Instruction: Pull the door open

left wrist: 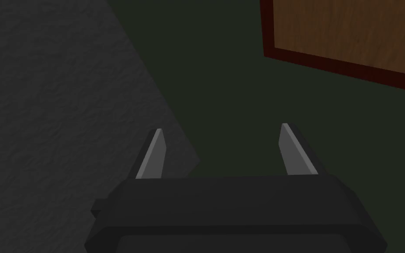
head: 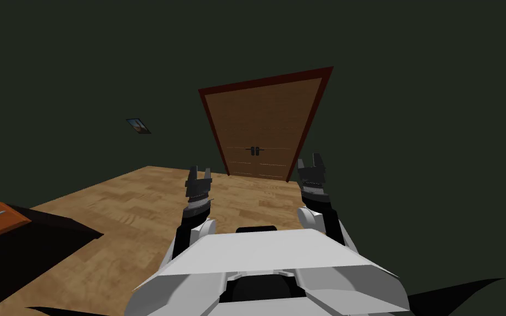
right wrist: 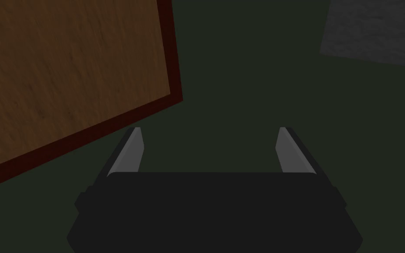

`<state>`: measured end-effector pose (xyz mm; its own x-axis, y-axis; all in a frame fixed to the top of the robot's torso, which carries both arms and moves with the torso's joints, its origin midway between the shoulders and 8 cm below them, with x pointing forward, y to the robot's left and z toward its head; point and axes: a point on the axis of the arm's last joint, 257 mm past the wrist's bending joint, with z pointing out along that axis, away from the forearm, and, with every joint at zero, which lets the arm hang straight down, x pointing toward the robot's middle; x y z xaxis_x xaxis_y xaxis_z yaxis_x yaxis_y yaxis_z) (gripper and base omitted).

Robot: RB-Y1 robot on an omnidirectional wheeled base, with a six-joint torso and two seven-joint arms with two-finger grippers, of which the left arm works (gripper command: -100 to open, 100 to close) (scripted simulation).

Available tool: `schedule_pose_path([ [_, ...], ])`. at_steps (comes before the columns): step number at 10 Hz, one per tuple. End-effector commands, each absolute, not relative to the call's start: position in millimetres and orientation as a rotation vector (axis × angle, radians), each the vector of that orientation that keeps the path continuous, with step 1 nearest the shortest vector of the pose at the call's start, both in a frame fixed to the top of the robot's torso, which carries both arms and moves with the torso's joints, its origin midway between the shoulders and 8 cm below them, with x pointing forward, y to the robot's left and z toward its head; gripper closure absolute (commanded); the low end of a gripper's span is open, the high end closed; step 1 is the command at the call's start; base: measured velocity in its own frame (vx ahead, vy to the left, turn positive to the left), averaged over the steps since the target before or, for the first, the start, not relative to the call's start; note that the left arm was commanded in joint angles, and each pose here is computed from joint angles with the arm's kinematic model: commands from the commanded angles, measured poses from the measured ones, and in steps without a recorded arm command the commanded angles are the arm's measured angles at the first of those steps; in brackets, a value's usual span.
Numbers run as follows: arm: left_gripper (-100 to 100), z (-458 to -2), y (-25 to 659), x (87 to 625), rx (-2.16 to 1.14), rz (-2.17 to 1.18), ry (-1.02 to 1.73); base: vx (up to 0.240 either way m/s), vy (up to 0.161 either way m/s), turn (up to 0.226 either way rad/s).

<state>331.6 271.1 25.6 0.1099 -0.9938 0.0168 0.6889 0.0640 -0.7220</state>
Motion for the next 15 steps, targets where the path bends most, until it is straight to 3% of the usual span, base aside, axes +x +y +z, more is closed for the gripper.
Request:
schedule_pose_path([
  [1,-100,14,271,340,-0.682,-1.386,0.6,0.091,-0.02,-0.079],
  [15,-100,-78,284,401,-0.817,-1.389,0.791,0.128,-0.022,-0.066],
])
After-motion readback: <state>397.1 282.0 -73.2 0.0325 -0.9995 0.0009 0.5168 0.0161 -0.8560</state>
